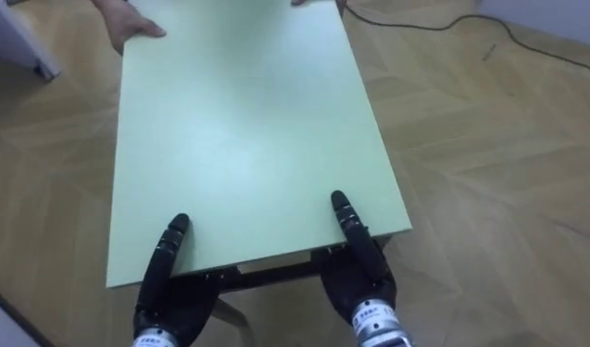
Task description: Move table with human
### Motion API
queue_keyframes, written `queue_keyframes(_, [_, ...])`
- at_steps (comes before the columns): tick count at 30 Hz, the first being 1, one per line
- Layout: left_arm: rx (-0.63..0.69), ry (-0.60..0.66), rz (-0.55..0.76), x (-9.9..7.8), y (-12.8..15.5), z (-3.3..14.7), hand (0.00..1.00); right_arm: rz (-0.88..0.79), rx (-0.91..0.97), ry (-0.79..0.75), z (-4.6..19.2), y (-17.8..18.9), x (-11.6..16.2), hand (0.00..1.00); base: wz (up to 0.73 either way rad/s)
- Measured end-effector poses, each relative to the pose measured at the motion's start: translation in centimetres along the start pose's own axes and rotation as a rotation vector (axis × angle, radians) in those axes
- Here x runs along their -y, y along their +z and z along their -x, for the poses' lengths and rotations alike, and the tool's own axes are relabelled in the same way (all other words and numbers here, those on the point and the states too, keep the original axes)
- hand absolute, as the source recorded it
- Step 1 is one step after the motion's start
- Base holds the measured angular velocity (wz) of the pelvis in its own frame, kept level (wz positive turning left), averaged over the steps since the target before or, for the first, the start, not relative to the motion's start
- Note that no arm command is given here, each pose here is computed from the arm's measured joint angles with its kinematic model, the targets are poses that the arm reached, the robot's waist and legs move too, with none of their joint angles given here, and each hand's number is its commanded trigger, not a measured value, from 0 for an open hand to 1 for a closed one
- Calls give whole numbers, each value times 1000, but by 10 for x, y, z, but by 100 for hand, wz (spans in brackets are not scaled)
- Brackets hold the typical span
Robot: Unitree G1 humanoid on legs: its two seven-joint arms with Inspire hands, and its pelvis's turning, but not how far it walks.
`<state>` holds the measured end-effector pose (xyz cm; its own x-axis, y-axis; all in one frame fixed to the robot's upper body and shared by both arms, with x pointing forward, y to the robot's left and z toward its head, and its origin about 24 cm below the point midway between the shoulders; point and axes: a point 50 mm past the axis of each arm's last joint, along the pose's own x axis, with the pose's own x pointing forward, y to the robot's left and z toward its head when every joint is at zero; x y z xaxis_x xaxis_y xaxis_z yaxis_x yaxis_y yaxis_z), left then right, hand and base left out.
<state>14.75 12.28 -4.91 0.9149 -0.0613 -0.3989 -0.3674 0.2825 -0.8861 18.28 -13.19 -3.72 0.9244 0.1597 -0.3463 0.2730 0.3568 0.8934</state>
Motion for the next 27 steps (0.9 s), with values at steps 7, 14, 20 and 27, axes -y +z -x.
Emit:
queue_keyframes(7, [0, -6, 0, 2, -1, 1, 100, -1, 1, 1, 0, 0, 0, 100, 70])
queue_keyframes(14, [24, -14, 14, 6, 4, -1, 100, 7, -3, 18, -7, 0, -9, 100, 73])
queue_keyframes(20, [36, -7, 21, 10, 2, -5, 100, 15, 7, 24, -9, 2, -11, 100, 40])
queue_keyframes(27, [-5, -2, -14, 8, 1, -4, 100, -1, 2, 0, -2, 3, -4, 100, 74])
